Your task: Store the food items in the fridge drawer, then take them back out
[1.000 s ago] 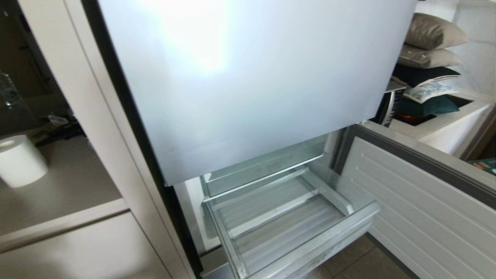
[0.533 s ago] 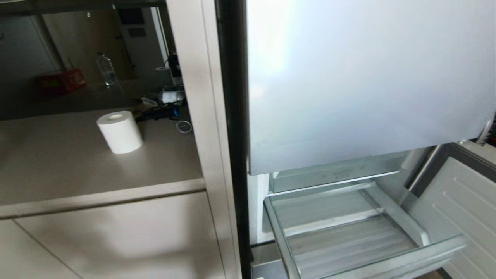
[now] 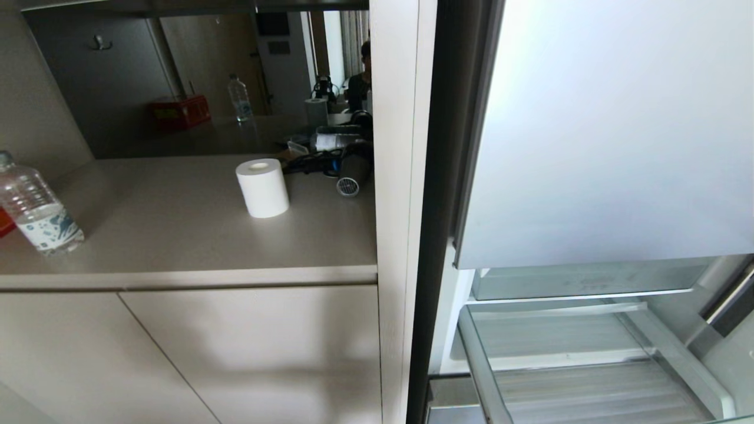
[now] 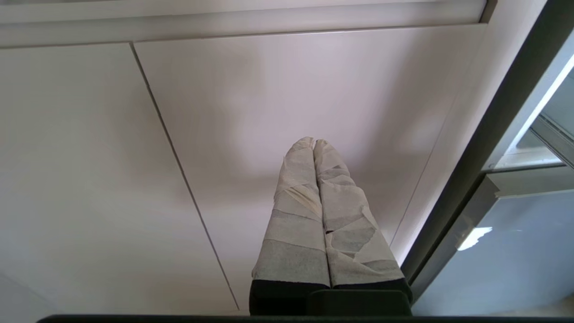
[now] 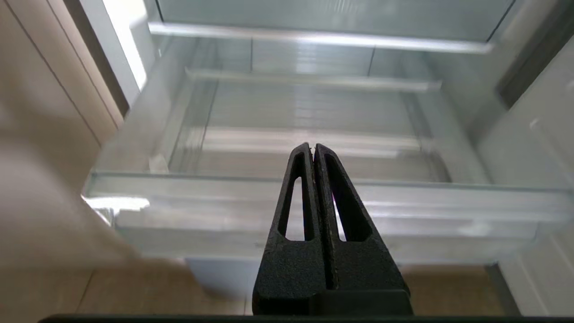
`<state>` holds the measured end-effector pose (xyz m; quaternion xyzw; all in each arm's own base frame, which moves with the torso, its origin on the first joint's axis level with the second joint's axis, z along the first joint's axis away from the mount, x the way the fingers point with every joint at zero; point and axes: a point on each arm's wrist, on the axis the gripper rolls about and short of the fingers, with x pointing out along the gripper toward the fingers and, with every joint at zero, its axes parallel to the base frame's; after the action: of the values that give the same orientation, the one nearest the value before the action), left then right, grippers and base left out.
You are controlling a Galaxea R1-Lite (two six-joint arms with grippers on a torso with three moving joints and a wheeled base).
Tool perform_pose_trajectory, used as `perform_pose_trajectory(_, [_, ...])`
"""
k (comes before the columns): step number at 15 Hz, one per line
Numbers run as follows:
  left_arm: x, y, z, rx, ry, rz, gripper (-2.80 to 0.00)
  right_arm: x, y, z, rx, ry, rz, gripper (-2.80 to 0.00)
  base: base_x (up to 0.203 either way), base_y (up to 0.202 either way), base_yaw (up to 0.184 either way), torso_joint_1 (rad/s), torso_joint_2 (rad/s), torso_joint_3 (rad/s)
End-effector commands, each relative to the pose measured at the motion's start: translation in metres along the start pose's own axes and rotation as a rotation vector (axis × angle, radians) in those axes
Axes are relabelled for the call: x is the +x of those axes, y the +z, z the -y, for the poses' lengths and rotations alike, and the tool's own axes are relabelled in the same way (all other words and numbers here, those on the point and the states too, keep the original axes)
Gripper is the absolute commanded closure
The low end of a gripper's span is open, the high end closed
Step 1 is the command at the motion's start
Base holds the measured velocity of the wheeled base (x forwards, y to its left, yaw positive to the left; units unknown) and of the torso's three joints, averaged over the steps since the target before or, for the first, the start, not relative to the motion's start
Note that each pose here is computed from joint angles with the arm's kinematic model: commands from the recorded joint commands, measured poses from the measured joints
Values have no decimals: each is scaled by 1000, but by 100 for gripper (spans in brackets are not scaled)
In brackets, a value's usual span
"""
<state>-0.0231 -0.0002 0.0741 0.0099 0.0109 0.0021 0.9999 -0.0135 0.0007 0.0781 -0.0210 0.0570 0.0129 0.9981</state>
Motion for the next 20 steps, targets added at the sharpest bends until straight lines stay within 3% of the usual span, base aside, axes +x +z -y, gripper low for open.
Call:
perform_pose_trajectory(1, [0,0,0,0,0,0,0,15,6,1,7,-5,-157,0,0,0,0,0,0,0])
perform_pose_trajectory(7, [0,0,0,0,0,0,0,87,34,13,134,-183,-563,0,0,0,0,0,0,0])
perform_pose_trajectory(14, [0,0,0,0,0,2,0,112,21,45,317,-506,-805,0,0,0,0,0,0,0])
perform_pose_trajectory(18, [0,0,0,0,0,0,0,123,5,57,396,-539,-942,0,0,0,0,0,0,0])
perform_pose_trajectory(20, [0,0,0,0,0,0,0,130,-1,64,429,-536,-956,0,0,0,0,0,0,0])
